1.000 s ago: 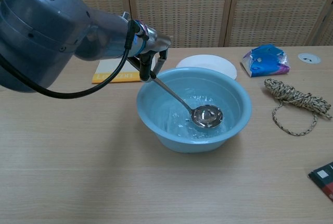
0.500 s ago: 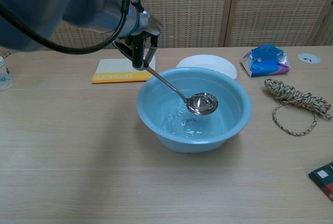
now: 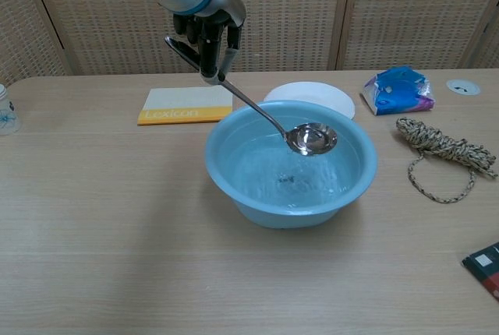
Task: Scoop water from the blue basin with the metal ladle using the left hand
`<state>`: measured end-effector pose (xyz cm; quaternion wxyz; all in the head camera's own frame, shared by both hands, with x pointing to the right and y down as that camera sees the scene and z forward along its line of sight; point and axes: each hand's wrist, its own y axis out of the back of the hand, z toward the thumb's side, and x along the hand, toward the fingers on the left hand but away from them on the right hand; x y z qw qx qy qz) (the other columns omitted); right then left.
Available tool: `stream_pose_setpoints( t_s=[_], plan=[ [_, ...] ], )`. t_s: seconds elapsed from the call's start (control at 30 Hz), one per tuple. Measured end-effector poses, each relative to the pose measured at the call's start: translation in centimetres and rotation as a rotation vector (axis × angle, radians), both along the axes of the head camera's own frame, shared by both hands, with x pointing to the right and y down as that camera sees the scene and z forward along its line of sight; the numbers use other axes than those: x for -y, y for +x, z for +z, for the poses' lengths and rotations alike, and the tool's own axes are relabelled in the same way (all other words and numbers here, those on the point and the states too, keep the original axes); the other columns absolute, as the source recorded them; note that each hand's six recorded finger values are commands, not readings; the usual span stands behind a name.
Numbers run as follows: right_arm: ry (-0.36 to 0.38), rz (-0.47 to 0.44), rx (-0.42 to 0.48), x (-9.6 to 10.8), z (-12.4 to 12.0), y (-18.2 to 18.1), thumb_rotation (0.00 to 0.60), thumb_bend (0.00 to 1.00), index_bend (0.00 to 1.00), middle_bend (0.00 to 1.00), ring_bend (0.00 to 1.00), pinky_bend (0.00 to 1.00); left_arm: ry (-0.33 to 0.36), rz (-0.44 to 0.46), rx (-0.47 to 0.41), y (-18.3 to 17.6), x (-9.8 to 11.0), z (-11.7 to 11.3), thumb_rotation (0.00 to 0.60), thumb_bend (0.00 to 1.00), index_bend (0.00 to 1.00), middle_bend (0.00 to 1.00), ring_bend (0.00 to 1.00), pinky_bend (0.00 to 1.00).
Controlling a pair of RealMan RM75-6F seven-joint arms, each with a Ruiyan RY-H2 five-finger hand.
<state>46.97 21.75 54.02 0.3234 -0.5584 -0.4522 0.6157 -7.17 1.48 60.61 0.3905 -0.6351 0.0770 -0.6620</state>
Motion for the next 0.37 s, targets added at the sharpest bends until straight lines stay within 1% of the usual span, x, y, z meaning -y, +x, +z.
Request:
stream_pose_setpoints(
  t_s=[0.17, 0.37],
  plan=[
    [0.002, -0.005, -0.001, 0.0, -0.1, -0.1, 0.6, 0.0, 0.0, 0.0, 0.0, 0.0, 0.012, -0.005, 0.021, -0.1, 0.6, -1.5, 0.6, 0.7, 0.99, 0.94, 1.0, 1.0],
    [0.002, -0.005, -0.002, 0.0, -0.1, -0.1, 0.6, 0.0, 0.0, 0.0, 0.0, 0.0, 0.003, -0.018, 0.034, -0.2, 0.8, -2.7, 0.6, 0.7, 0.99, 0.94, 1.0, 1.0]
  ],
)
